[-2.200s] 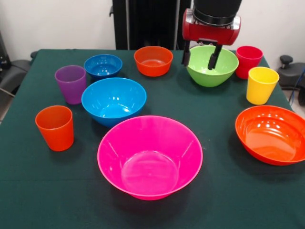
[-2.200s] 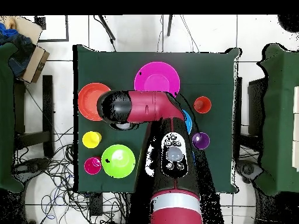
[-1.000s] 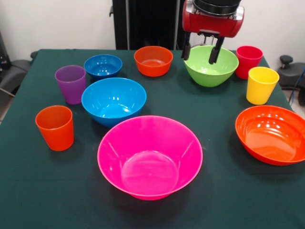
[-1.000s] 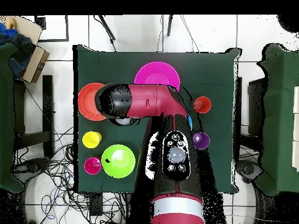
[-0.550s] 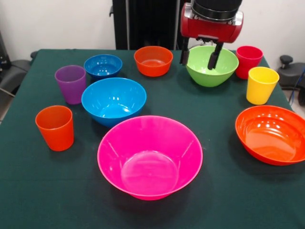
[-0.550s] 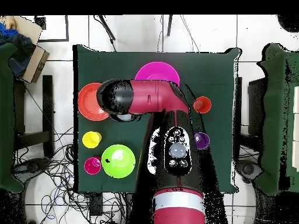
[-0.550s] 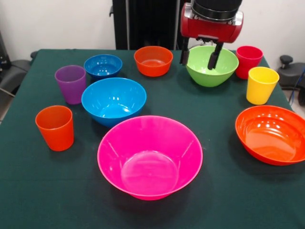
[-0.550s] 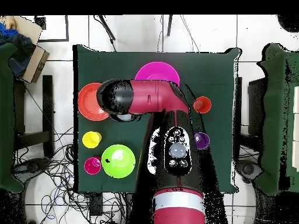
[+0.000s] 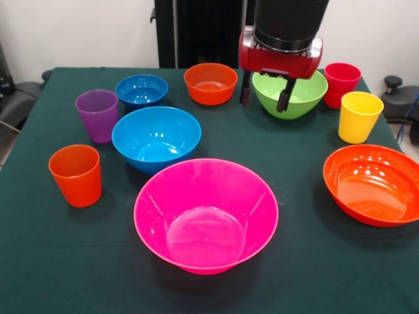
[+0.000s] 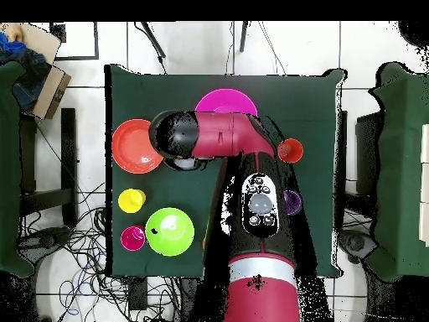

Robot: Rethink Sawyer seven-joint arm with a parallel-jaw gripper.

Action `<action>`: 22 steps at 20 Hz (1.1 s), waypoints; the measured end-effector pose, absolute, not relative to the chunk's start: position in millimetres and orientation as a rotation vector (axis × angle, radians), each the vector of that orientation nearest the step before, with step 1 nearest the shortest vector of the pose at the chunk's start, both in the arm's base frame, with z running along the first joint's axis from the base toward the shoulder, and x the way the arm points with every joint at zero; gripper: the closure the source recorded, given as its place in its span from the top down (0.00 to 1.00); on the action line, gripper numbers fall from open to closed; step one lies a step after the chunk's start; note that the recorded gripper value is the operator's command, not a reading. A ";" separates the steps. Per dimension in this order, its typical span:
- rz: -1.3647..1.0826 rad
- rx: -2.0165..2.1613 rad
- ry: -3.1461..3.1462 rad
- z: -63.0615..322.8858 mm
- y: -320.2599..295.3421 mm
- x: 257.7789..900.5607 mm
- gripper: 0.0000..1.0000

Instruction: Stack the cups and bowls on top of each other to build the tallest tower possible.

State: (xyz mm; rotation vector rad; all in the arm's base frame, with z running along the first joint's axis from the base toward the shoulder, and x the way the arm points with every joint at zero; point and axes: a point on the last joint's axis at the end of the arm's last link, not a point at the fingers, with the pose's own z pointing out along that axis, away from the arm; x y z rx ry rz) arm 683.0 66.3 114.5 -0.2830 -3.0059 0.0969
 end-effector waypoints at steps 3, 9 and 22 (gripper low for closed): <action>0.093 -0.291 -2.994 106.5 62.3 682.5 1.00; 0.087 -0.298 -2.973 93.6 58.8 679.3 1.00; 0.041 -0.277 -2.970 77.8 61.1 686.3 1.00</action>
